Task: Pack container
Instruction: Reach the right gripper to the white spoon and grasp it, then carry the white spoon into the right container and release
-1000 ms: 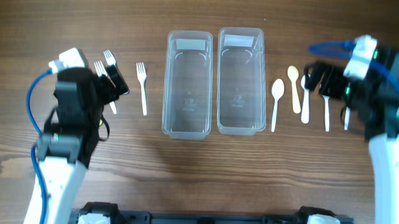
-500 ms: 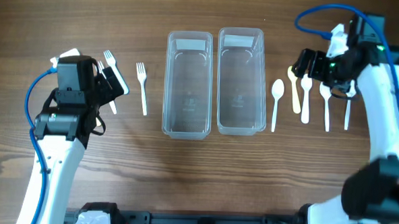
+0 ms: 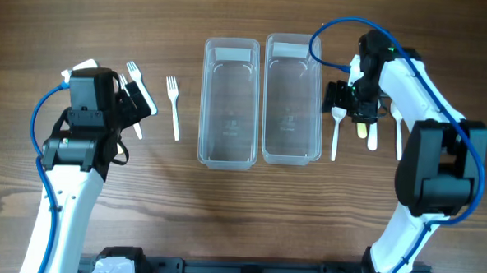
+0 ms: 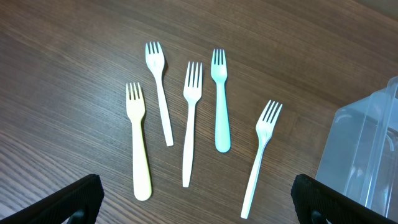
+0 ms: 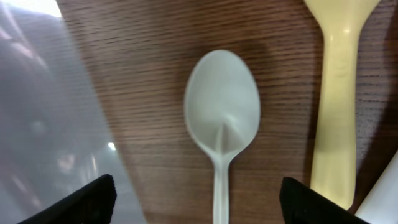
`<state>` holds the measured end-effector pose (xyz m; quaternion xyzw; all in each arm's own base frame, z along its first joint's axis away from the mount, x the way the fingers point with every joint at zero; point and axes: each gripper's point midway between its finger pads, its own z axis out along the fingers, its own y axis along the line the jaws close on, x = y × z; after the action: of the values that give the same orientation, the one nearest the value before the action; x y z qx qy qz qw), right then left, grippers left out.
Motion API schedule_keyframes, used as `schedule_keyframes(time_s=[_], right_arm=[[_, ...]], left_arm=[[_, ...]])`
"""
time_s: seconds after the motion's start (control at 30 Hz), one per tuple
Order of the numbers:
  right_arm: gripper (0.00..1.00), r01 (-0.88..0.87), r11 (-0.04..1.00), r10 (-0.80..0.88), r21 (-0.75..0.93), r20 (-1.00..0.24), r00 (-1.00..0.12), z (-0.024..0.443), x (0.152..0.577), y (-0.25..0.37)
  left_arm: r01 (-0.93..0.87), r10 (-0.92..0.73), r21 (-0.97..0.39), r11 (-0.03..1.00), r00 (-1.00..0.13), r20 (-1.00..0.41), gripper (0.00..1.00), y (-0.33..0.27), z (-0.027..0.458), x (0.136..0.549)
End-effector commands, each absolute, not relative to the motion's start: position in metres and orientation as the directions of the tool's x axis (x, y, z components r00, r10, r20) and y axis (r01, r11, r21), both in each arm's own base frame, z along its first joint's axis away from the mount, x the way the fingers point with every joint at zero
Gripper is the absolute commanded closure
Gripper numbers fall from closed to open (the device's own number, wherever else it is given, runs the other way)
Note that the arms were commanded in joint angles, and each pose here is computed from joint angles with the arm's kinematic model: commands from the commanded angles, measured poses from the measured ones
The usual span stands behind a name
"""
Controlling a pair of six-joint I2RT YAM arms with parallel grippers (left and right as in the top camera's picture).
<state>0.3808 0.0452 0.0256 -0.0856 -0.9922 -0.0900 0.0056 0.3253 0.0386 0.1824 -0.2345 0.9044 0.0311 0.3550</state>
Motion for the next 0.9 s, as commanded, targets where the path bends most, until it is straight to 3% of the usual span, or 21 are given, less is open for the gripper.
schedule_keyframes(time_s=[0.0,0.07,0.17,0.53,0.63,0.87], right_arm=[[0.19,0.206,0.972,0.2,0.111,0.063,-0.978,0.008,0.376,0.035],[0.24,0.205,0.973,0.199,0.11,0.06,-0.978,0.005,0.377,0.034],[0.4,0.218,0.972,0.214,0.091,0.057,-0.975,0.002,0.379,0.031],[0.52,0.236,0.969,0.226,0.068,0.126,-0.966,-0.023,0.364,0.03],[0.7,0.238,0.97,0.228,0.058,0.132,-0.965,-0.028,0.36,0.029],[0.94,0.252,0.968,0.25,0.013,0.104,-0.963,-0.022,0.362,0.02]], left_arm=[[-0.449,-0.393,-0.101,0.888,-0.627,-0.672,0.0,0.043,0.19,0.328],[-0.449,-0.393,-0.101,0.888,-0.627,-0.672,0.0,0.043,0.19,0.328],[-0.449,-0.393,-0.101,0.888,-0.627,-0.672,0.0,0.043,0.19,0.328],[-0.449,-0.393,-0.101,0.888,-0.627,-0.672,0.0,0.043,0.19,0.328],[-0.449,-0.393,-0.101,0.888,-0.627,-0.672,0.0,0.043,0.19,0.328],[-0.449,-0.393,-0.101,0.888,-0.627,-0.672,0.0,0.043,0.19,0.328]])
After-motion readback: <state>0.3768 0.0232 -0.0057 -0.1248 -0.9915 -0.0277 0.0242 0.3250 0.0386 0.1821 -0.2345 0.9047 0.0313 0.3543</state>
